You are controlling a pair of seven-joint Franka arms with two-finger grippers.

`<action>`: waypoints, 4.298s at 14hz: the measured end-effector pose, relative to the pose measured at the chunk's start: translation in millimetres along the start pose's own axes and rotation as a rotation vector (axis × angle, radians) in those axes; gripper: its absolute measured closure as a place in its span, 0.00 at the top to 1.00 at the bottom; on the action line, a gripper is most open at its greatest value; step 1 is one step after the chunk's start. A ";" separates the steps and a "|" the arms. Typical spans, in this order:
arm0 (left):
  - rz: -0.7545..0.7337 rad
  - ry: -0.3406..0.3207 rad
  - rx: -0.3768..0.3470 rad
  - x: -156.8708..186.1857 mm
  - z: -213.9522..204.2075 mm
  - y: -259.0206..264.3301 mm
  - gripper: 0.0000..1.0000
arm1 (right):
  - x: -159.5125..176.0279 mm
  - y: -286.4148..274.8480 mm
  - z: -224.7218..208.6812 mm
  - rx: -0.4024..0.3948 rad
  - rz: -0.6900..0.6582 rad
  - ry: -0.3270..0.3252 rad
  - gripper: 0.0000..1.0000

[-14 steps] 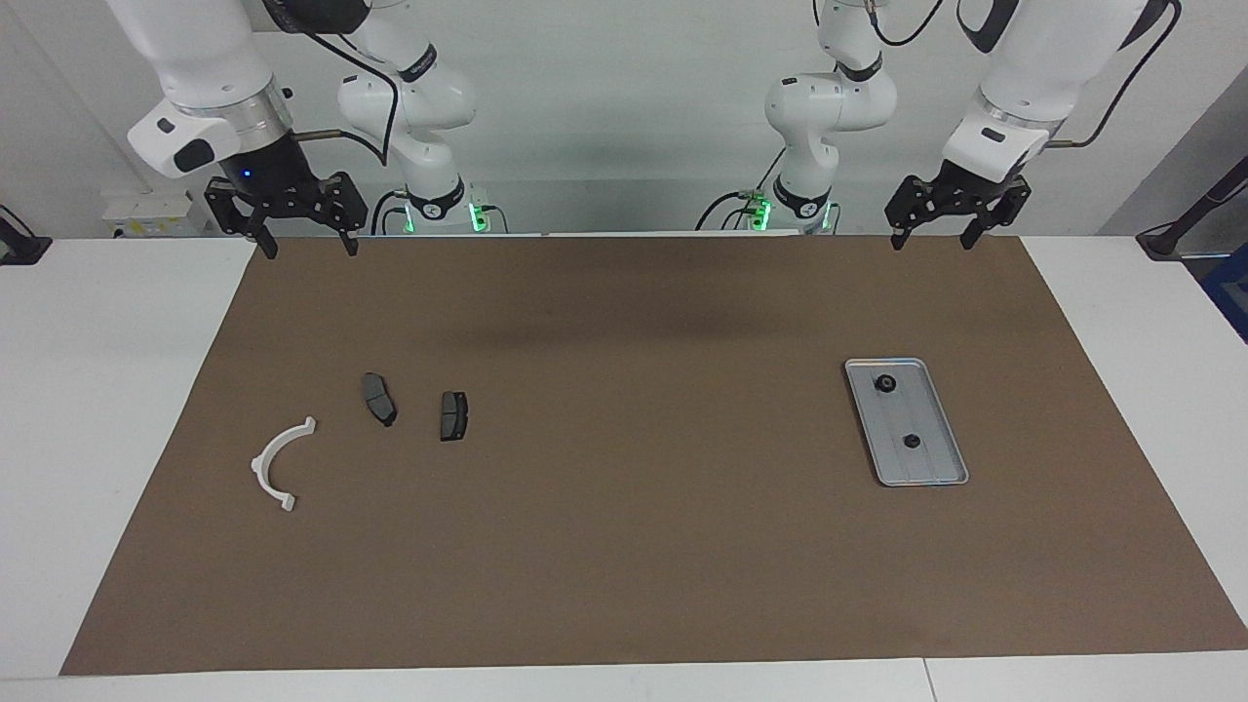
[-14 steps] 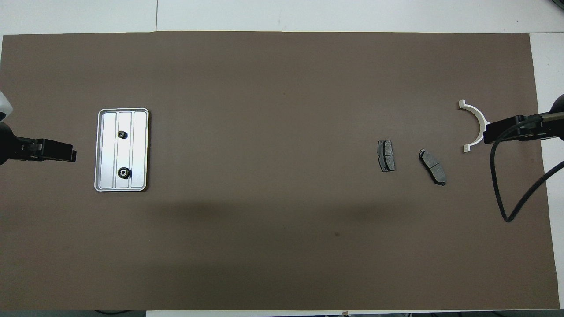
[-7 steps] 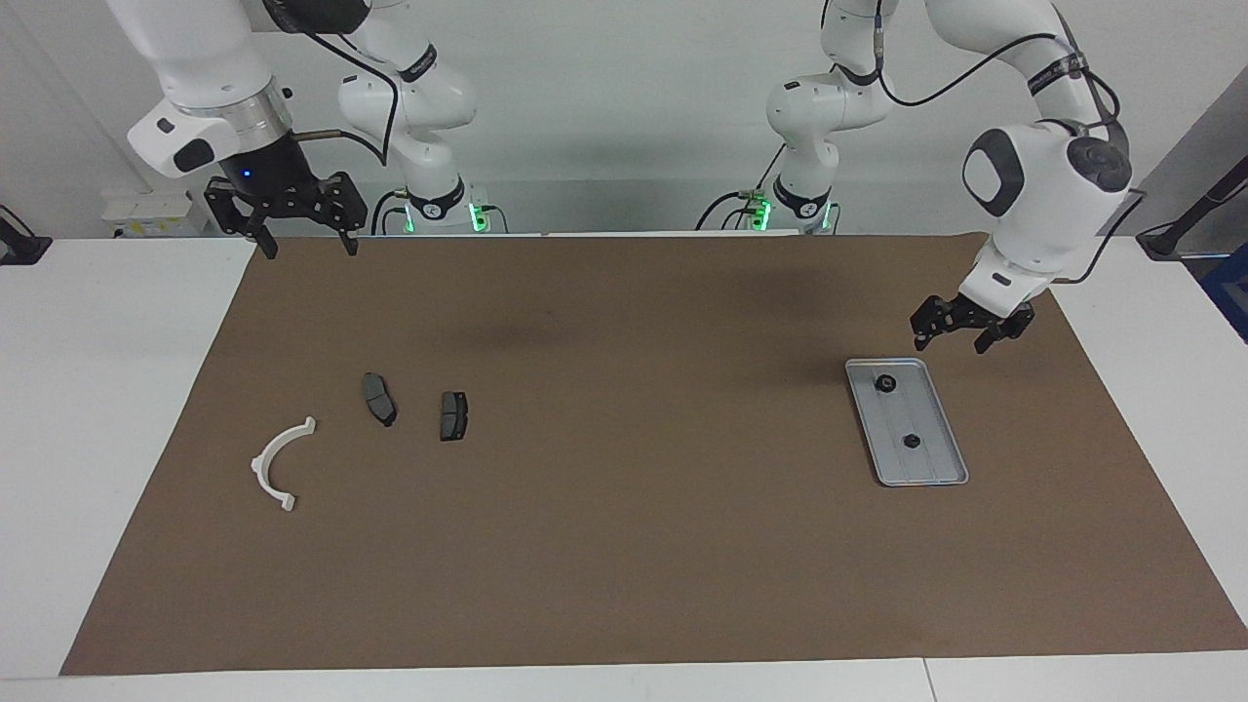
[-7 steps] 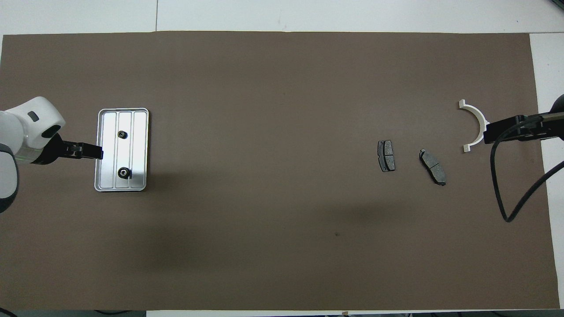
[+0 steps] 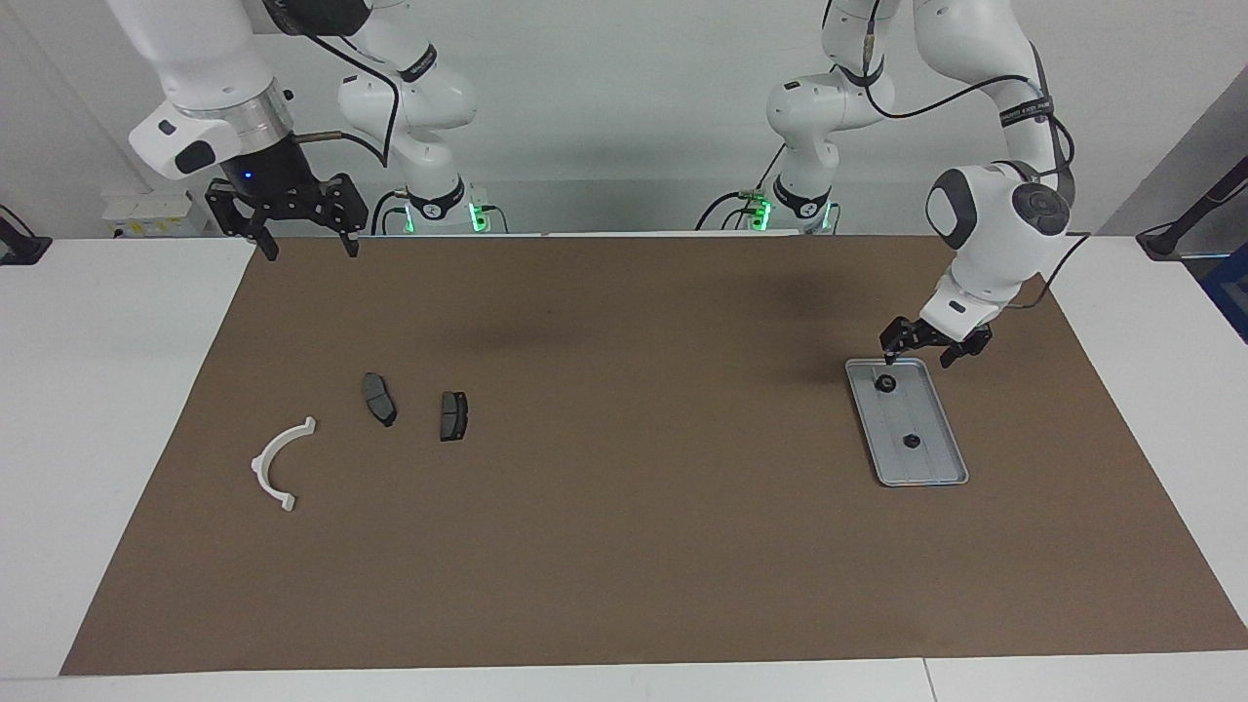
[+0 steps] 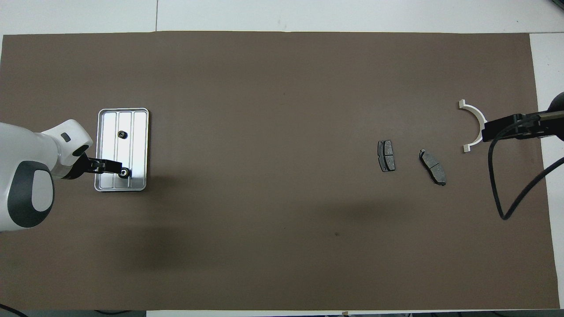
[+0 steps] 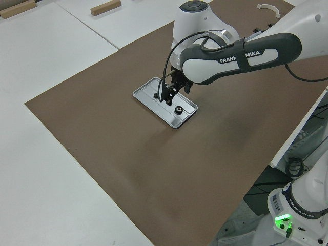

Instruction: Place bearing gear from tray to pile

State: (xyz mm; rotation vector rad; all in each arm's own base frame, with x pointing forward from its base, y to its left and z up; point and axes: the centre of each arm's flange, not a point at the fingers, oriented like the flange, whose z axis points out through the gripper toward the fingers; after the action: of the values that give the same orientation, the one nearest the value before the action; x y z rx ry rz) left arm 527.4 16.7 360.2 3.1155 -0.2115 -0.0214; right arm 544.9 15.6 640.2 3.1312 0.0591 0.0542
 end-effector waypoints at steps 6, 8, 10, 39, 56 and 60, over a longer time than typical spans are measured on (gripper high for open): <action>-0.013 0.016 0.003 -7.1 17.8 8.6 1.00 | 12.9 -0.4 47.0 0.001 0.037 0.050 1.00; -0.017 0.024 0.005 -9.0 22.2 9.8 1.00 | 16.3 -0.7 68.8 0.001 0.044 0.066 1.00; -0.019 0.028 0.005 -9.9 24.7 9.9 1.00 | 18.5 -1.0 86.6 0.002 0.066 0.068 1.00; -0.012 0.034 0.001 -4.9 53.4 15.0 0.50 | 60.2 -32.2 190.4 0.008 0.185 0.080 1.00; -0.174 0.039 -0.012 53.5 -34.6 106.5 0.35 | 62.3 -24.1 188.7 0.009 0.198 0.098 1.00; -0.338 0.066 -0.008 41.2 -33.3 262.3 0.35 | 62.6 -6.0 188.9 0.004 0.201 0.098 1.00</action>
State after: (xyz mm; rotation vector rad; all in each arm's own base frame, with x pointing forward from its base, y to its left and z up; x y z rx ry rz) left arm 533.4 -248.1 398.1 3.0964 0.3151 0.0746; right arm 613.7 22.3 453.5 3.1246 -0.2558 0.2095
